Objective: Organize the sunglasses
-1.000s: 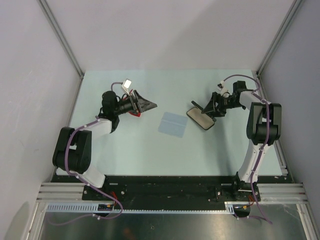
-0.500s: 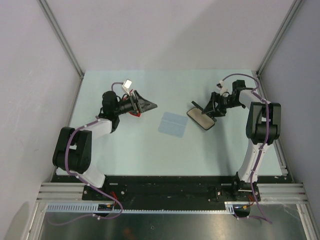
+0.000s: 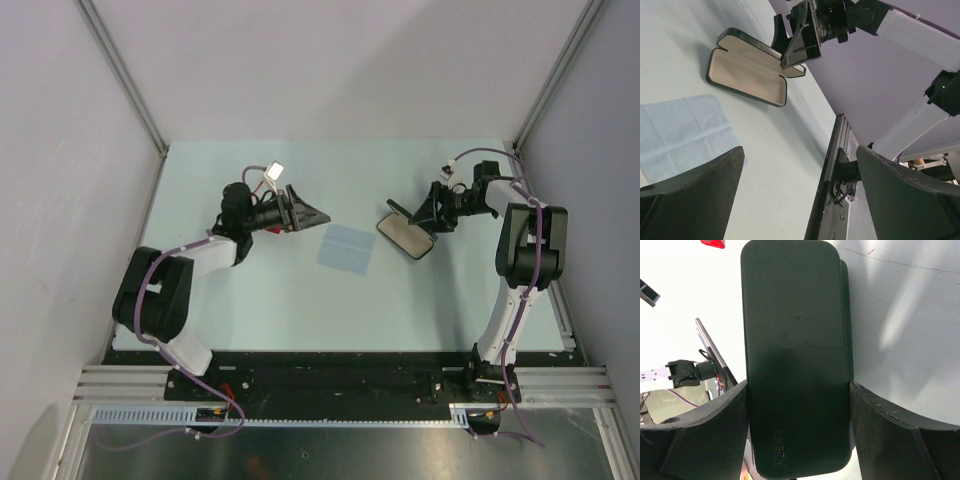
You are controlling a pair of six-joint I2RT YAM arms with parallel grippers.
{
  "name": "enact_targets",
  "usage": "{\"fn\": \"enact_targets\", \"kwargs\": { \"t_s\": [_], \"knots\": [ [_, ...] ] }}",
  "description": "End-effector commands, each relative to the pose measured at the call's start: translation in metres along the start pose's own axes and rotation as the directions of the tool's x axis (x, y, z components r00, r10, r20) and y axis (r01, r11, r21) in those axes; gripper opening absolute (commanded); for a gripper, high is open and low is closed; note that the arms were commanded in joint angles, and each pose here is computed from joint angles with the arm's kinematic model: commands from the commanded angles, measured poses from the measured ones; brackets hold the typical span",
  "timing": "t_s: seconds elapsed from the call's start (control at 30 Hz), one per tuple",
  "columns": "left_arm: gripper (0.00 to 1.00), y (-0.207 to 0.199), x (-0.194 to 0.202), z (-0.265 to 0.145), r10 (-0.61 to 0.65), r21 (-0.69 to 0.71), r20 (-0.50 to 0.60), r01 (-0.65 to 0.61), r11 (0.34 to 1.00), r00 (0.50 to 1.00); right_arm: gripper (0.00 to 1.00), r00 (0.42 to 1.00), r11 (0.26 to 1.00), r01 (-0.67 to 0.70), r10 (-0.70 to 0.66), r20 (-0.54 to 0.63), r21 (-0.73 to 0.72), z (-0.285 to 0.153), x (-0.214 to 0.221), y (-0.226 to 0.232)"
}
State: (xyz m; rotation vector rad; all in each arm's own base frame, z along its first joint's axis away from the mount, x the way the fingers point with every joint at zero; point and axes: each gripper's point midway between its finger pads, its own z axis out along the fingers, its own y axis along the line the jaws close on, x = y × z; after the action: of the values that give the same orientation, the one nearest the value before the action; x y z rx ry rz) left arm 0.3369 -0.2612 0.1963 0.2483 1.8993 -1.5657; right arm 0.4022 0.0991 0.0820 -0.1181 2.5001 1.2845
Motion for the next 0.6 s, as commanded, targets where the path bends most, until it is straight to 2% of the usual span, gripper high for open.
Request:
{"fn": "enact_targets", "kwargs": {
  "t_s": [0.0, 0.23, 0.47, 0.57],
  "knots": [
    [1.00, -0.004, -0.004, 0.030, 0.061, 0.027, -0.004, -0.061, 0.998, 0.998, 0.64, 1.000, 0.997, 0.001, 0.001, 0.022, -0.079, -0.001, -0.005, 0.012],
    [1.00, 0.008, 0.012, 0.094, 0.065, 0.043, -0.060, -0.063, 0.997, 0.996, 0.76, 0.999, 0.994, -0.024, 0.026, 0.018, -0.105, 0.014, -0.002, 0.013],
    [1.00, 0.028, 0.039, 0.138, 0.054, 0.036, -0.110, -0.050, 0.998, 0.993, 0.84, 0.998, 0.997, -0.056, 0.058, 0.031, -0.057, 0.020, -0.006, -0.004],
    [1.00, 0.024, 0.044, 0.153, 0.086, 0.050, -0.112, -0.081, 0.995, 0.990, 0.88, 0.997, 0.996, -0.064, 0.067, 0.040, -0.061, 0.018, -0.008, -0.007]
  ]
}}
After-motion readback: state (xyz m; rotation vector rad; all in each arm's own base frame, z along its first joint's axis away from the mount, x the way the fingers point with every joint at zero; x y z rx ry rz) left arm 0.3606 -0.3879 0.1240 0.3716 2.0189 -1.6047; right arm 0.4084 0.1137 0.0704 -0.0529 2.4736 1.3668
